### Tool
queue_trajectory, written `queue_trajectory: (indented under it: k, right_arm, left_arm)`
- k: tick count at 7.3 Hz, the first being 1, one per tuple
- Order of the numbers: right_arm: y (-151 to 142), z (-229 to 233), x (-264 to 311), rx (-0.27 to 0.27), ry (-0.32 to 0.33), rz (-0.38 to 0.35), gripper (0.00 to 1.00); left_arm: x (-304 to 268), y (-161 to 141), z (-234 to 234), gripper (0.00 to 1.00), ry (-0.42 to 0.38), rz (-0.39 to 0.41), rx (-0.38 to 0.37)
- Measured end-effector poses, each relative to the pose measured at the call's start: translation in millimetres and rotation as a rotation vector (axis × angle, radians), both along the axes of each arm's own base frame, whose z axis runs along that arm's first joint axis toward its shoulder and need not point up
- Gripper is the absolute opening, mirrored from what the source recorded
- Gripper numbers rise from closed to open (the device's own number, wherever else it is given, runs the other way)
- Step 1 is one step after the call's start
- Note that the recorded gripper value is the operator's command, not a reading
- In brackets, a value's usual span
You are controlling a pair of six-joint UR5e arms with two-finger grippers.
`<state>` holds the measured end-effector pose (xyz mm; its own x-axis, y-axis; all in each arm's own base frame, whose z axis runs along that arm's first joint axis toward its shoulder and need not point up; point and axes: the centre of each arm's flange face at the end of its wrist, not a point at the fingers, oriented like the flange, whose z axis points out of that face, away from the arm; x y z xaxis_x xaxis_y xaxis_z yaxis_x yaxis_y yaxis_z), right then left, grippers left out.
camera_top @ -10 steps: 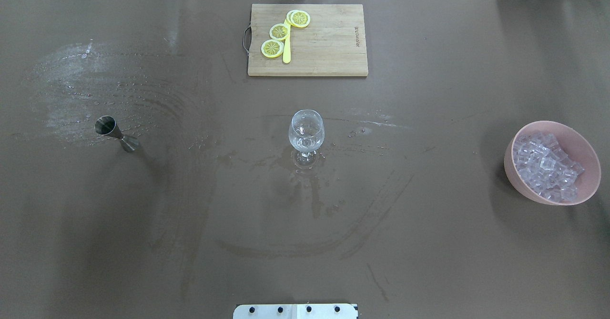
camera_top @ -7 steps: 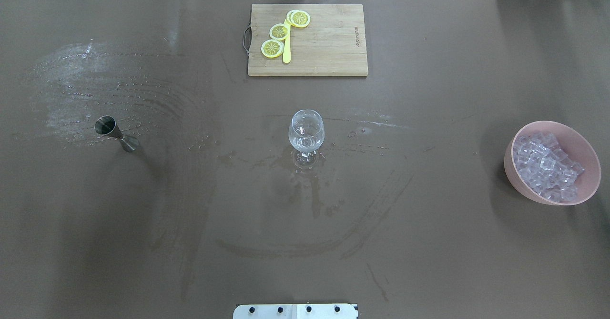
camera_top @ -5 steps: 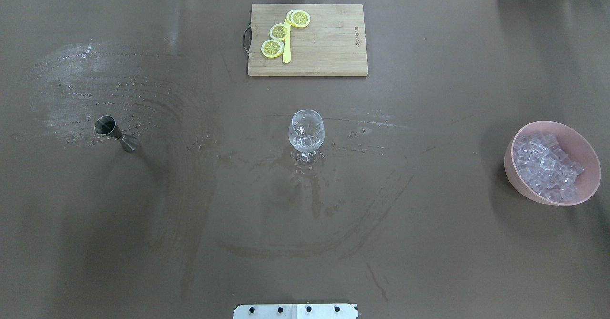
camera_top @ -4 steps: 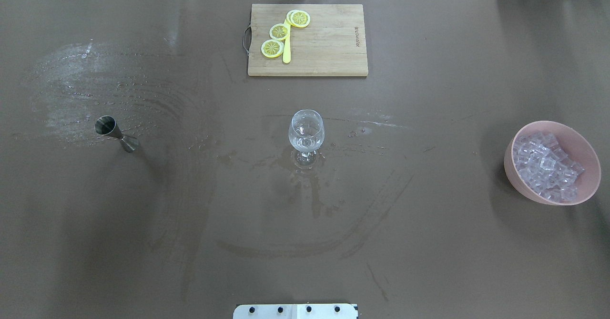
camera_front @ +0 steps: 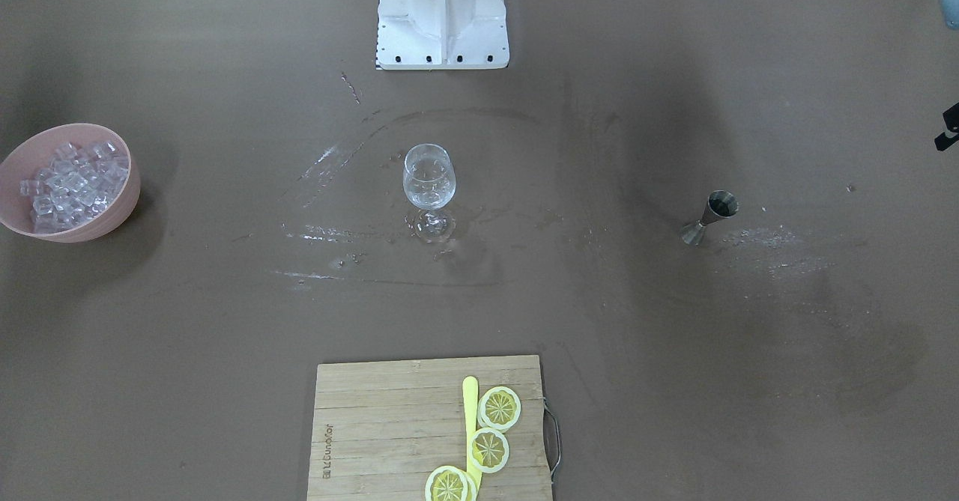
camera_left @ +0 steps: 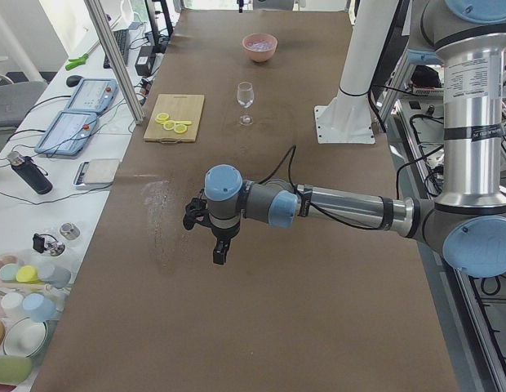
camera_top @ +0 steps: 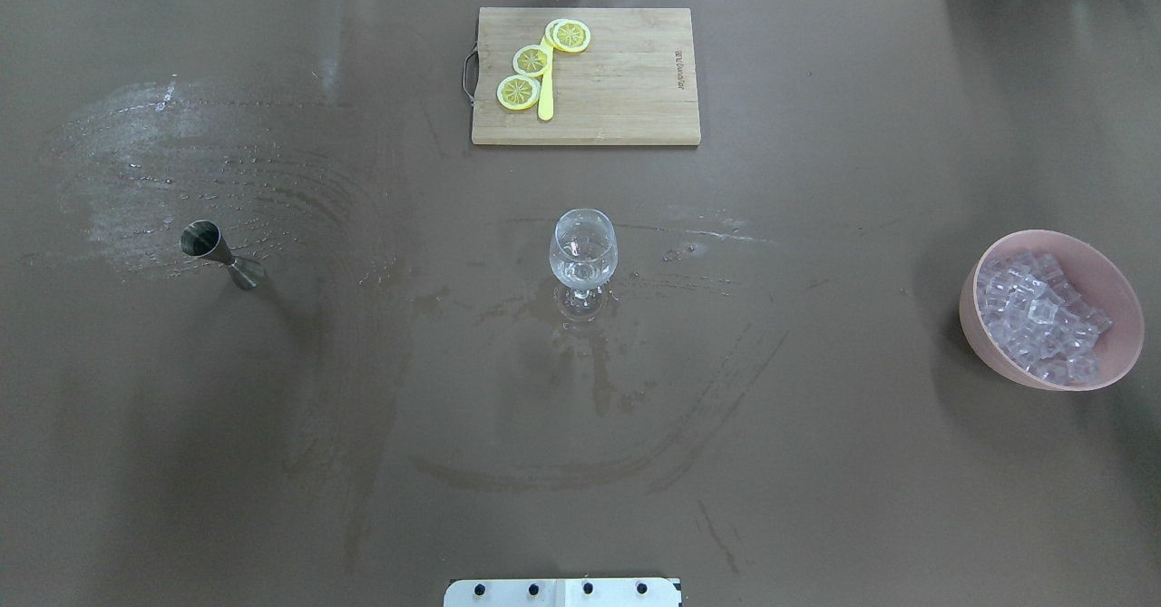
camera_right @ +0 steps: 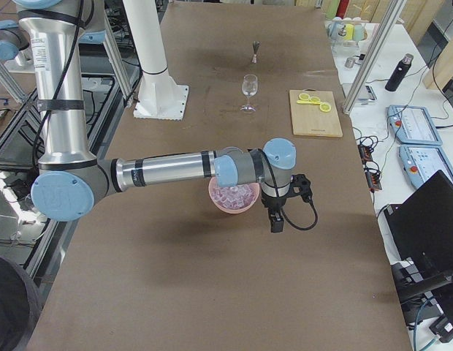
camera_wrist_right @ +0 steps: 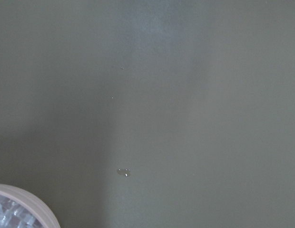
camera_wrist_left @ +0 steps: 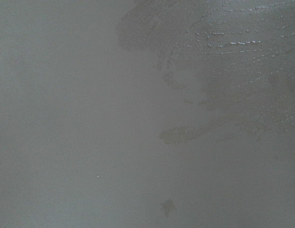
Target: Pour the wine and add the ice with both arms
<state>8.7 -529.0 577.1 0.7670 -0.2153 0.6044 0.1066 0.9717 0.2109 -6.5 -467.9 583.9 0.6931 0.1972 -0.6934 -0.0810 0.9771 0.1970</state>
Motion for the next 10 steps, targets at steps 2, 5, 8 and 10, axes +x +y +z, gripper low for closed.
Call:
queue_trajectory:
  k: [2, 5, 8, 10]
  right_arm:
    - [-4.3, -14.0, -0.8, 0.098, -0.014, 0.000, 1.00]
    - [-3.3, -15.5, -1.3, 0.137, -0.026, -0.003, 1.00]
    - [1.2, -16.9, -0.9, 0.198, -0.038, -0.004, 1.00]
    - [3.9, -12.8, -2.2, 0.201, -0.059, 0.001, 1.00]
  left_arm:
    - [1.9, -16.1, -17.6, 0.98, 0.005, -0.002, 0.040]
    - [4.9, -47.8, -56.5, 0.98, 0.009, -0.005, 0.127]
    - [4.4, -68.5, -72.1, 0.98, -0.013, -0.021, 0.257]
    - [4.6, -71.7, -75.7, 0.98, -0.012, -0.023, 0.283]
